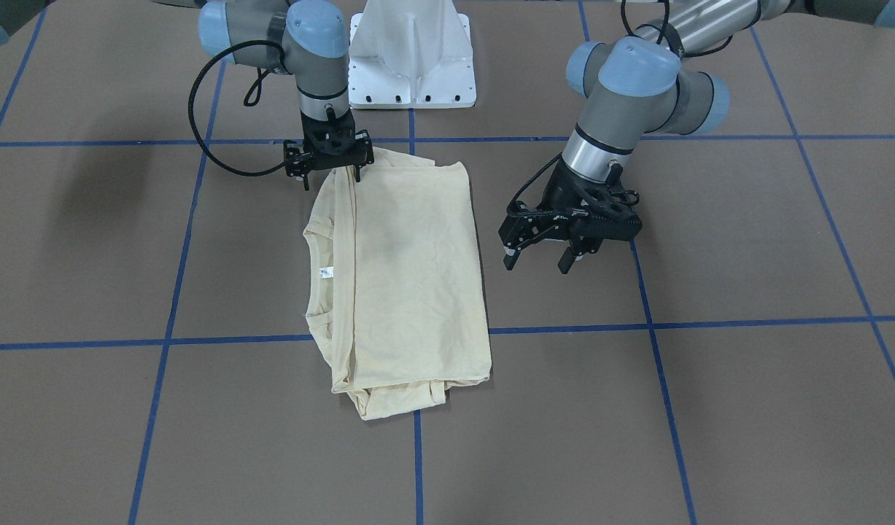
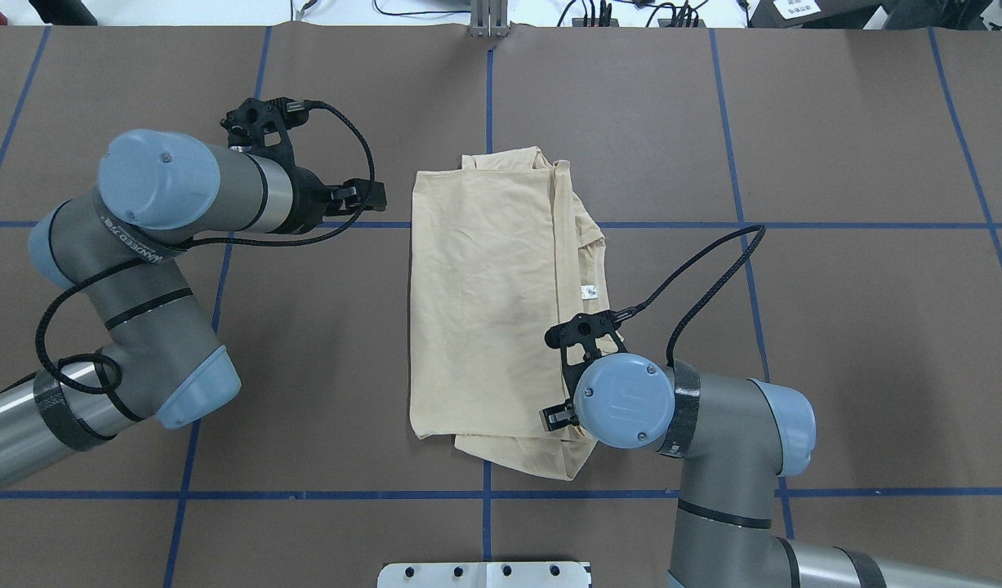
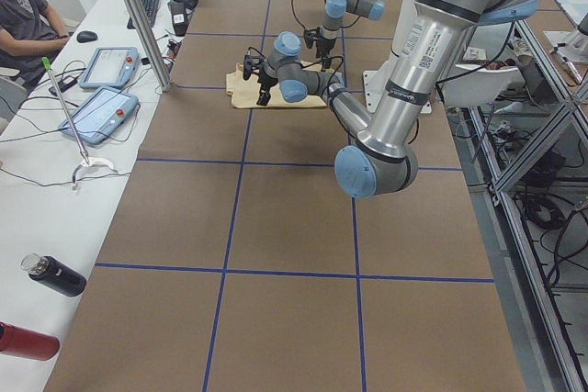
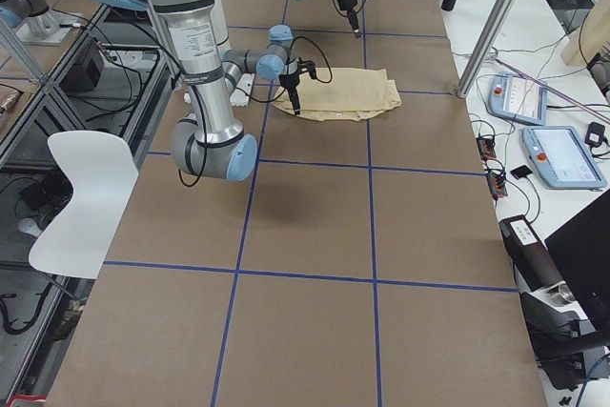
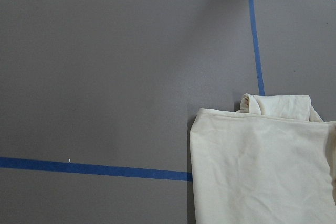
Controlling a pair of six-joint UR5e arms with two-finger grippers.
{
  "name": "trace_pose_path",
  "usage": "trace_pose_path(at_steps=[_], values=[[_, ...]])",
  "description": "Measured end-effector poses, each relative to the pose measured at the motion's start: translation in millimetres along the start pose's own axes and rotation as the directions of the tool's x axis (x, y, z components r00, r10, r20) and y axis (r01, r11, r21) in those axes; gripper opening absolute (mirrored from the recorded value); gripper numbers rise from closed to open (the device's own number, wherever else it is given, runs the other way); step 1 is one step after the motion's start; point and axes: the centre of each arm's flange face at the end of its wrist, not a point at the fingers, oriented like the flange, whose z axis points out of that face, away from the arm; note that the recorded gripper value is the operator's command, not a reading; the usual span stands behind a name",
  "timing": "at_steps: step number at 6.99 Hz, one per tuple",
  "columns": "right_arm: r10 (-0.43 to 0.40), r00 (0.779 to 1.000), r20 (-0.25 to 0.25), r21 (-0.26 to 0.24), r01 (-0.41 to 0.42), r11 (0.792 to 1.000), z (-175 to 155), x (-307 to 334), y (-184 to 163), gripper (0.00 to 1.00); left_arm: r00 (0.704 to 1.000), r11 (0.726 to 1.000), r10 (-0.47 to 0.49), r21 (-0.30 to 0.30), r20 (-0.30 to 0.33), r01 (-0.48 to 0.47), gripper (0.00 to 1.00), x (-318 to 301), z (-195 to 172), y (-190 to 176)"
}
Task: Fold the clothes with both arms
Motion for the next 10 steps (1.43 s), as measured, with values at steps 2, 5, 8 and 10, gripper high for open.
trace_pose_path(at_steps=[2,5,8,10], values=[[-0.001,1.000,-0.006,-0.008,0.001,1.000,3.3,2.3,2.0,1.00,1.000,1.000,0.001,0.000,-0.004,-0.001,1.00,3.0,-0.5,0.3],[-0.020,1.000,-0.016,-0.009,0.020,1.000,6.0,8.8,-1.2,1.00,1.000,1.000,0.003,-0.001,-0.008,-0.003,1.00,5.7,-0.7,0.9],[-0.032,0.999,-0.028,-0.007,0.032,0.999,7.2,23.3,-7.9,1.00,1.000,1.000,0.004,-0.003,-0.010,-0.004,1.00,7.5,-0.4,2.2],[-0.042,0.998,-0.045,-0.011,0.041,0.999,10.7,42.1,-10.6,1.00,1.000,1.000,0.005,-0.005,-0.011,-0.005,1.00,8.6,-0.2,2.9]])
